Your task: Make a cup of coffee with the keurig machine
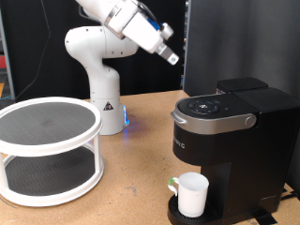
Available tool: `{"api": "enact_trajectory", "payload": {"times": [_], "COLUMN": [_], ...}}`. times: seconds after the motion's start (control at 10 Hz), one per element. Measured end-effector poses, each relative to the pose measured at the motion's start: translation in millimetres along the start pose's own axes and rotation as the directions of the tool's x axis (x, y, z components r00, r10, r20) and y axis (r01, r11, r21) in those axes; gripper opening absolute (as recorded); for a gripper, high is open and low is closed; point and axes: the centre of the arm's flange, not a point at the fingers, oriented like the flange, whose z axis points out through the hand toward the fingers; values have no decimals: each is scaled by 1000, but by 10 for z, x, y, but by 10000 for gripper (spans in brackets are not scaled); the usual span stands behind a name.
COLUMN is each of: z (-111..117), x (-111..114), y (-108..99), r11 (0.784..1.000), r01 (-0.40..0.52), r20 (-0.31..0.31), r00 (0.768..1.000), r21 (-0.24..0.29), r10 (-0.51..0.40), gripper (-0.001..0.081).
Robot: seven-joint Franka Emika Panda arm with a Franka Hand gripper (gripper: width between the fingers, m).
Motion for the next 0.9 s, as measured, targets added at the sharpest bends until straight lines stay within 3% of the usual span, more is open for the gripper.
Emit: {"api": "enact_trajectory", "payload": {"times": [0.1,0.2,0.3,0.4,0.5,0.6,0.8,0.9], "z": [17,37,76,158,239,235,253,250], "x": [137,271,366,376,336,332,300,255], "y": [-76,-153,-216,-245,-194,-193,-202,-201], "r11": [997,987,971,947,926,939,961,971], "r01": [-74,-149,-217,-279,-325,-299,-248,-213], "r20": [-114,-224,-325,-408,-459,-421,-197,-67], "r00": [990,962,915,855,804,839,943,973], "r21": [26,60,102,161,195,170,124,109], "r10": [77,159,239,321,379,343,269,221], "gripper": [808,808,808,808,808,808,808,808]}}
